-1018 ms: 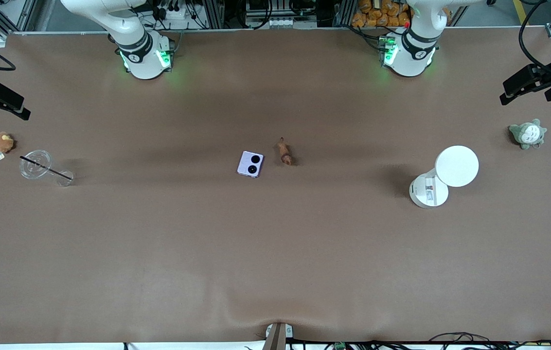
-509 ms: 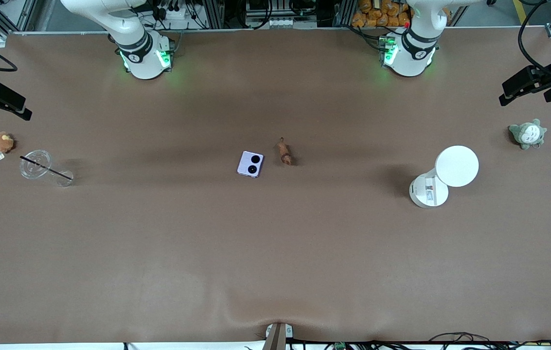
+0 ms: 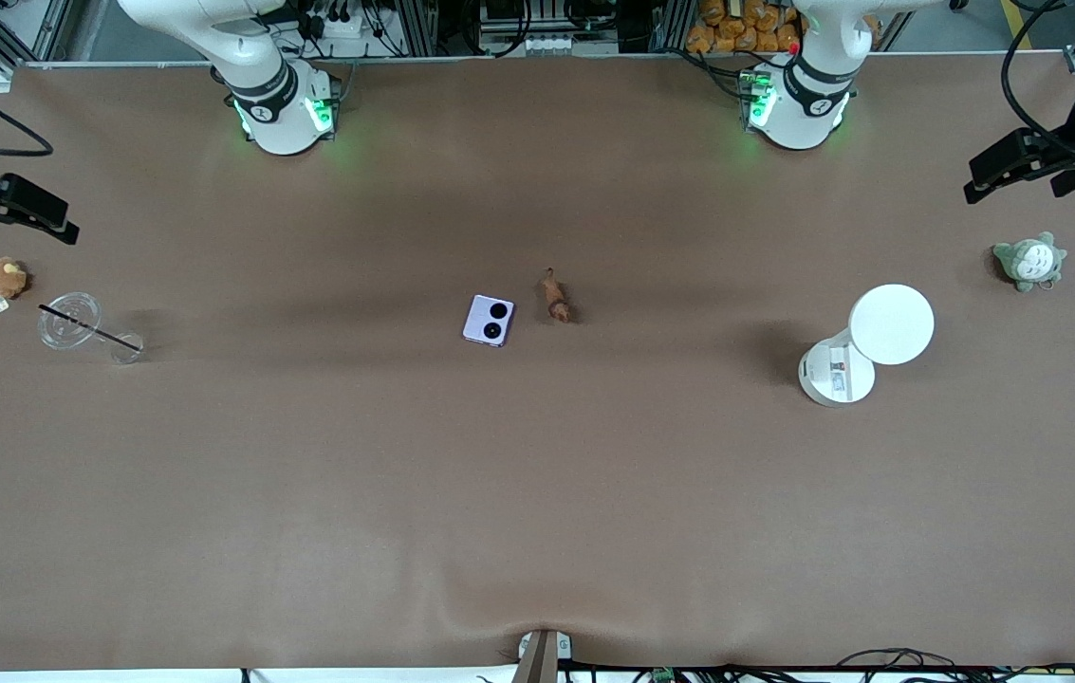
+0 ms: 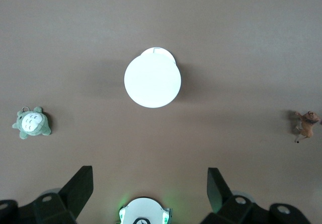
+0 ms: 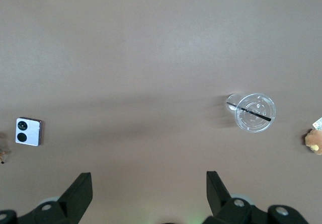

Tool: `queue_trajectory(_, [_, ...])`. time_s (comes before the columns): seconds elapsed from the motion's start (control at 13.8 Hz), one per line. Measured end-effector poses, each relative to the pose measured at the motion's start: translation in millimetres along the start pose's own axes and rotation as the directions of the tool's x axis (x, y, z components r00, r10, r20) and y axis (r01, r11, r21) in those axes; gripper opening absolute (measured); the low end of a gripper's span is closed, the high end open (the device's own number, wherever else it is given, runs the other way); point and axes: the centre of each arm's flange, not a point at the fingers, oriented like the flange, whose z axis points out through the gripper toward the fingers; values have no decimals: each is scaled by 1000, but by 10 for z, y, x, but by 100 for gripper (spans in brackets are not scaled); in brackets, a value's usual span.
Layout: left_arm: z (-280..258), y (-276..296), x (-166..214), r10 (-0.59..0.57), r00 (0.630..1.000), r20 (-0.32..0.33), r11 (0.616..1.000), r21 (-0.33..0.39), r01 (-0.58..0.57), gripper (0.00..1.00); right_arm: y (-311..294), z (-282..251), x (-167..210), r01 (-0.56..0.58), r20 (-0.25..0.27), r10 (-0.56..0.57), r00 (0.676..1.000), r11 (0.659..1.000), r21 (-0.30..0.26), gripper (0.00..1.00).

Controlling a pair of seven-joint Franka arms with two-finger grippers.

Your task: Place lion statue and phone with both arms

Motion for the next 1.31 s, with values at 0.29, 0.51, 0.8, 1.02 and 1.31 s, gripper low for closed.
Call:
queue_trajectory(0.29, [104,242,11,42,999,28,999,8,-43,100,-67,297,168,4,56,-3,998,1000,-15,100])
queue_trajectory(0.51, [332,636,84,26,997,67,999,18,-27,100,-127,517,282,11,96,-8,995,1000,-25,100])
queue_trajectory(0.8, [707,1403,147,-42,995,88,999,24,40,100,-358,692,344,48,129,-43,991,998,-36,100])
queue_trajectory(1.02, [1015,1957,151,-104,989,101,995,19,103,100,-411,782,355,57,157,-50,986,998,-40,100])
queue_trajectory(1.31, [1446,2731,37,-179,977,112,984,12,179,100,-564,916,340,82,205,-71,976,996,-45,100])
